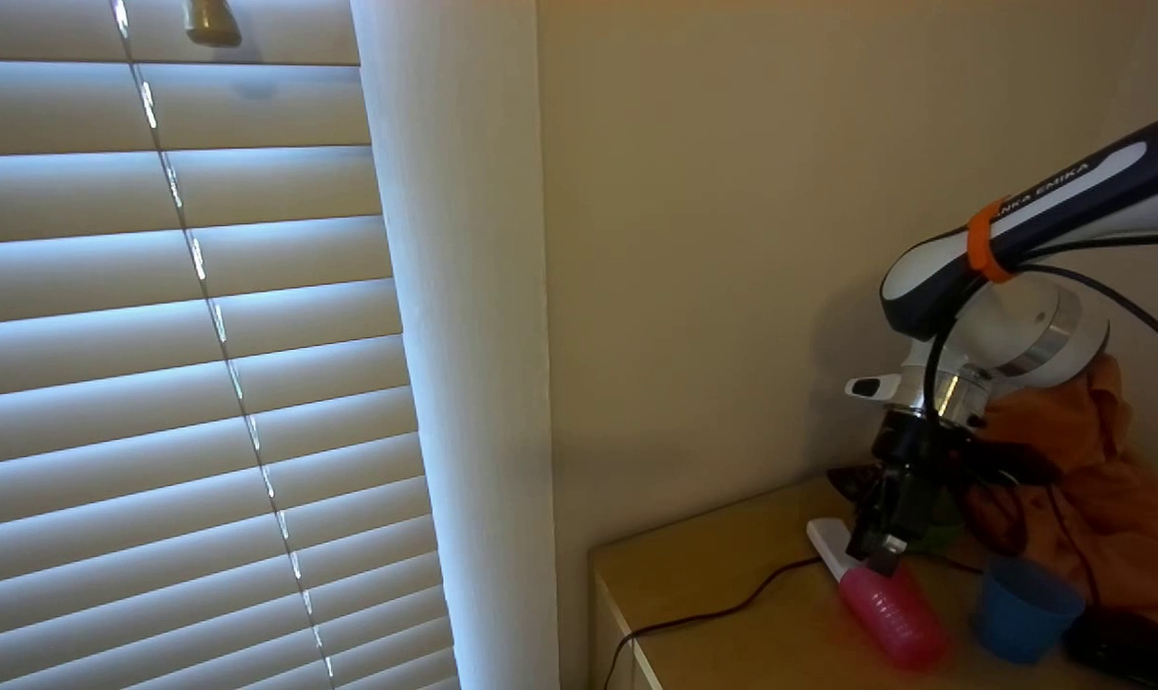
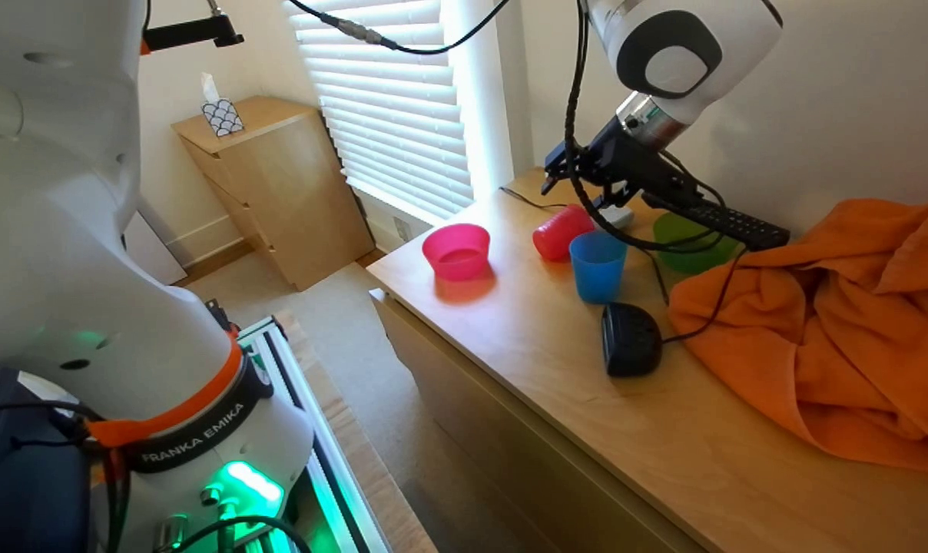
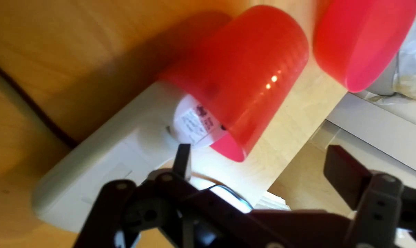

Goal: Put the pink cup in an upright position

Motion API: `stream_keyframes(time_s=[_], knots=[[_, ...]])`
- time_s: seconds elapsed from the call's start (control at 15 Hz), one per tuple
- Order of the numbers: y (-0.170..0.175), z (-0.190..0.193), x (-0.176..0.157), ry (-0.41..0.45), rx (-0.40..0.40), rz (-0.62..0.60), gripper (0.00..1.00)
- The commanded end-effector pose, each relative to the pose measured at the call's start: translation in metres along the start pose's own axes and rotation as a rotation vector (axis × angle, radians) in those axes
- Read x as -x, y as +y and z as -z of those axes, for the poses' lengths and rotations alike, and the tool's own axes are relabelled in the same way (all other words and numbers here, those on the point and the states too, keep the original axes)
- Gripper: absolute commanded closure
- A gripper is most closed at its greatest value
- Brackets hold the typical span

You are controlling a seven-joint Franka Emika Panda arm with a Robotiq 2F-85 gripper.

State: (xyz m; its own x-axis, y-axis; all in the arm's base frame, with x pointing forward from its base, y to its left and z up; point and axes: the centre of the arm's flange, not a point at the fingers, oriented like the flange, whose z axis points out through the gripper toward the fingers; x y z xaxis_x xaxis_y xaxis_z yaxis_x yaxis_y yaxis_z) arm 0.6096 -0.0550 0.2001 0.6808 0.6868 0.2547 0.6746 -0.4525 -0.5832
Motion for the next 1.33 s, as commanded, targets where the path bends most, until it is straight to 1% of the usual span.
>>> stream_keyframes(time_s=[0.0, 0.07, 0.2, 0.47, 0.53, 0.6, 0.67, 0.73, 0.8, 0.87, 0.93, 1.0, 1.13, 1.27], knots=[[0.003, 0.003, 0.0, -0.046, -0.08, -0.084, 0.26], [0.002, 0.004, 0.0, -0.058, -0.087, -0.102, 0.3], [0.002, 0.002, 0.002, -0.093, -0.09, -0.138, 0.48], [0.009, -0.009, 0.005, -0.193, -0.071, -0.209, 0.77], [0.011, -0.012, 0.007, -0.223, -0.079, -0.22, 0.86], [0.011, -0.015, 0.009, -0.251, -0.092, -0.23, 0.92], [0.008, -0.015, 0.009, -0.261, -0.125, -0.222, 0.99], [0.007, -0.015, 0.01, -0.267, -0.15, -0.209, 1.0], [0.003, -0.012, 0.01, -0.255, -0.191, -0.18, 0.99], [0.0, -0.008, 0.011, -0.227, -0.219, -0.143, 0.98], [-0.004, -0.005, 0.011, -0.208, -0.252, -0.11, 1.0], [-0.005, 0.002, 0.012, -0.172, -0.269, -0.075, 0.98], [-0.006, 0.01, 0.015, -0.099, -0.305, -0.042, 0.98], [-0.004, 0.014, 0.022, -0.022, -0.374, -0.01, 0.98]])
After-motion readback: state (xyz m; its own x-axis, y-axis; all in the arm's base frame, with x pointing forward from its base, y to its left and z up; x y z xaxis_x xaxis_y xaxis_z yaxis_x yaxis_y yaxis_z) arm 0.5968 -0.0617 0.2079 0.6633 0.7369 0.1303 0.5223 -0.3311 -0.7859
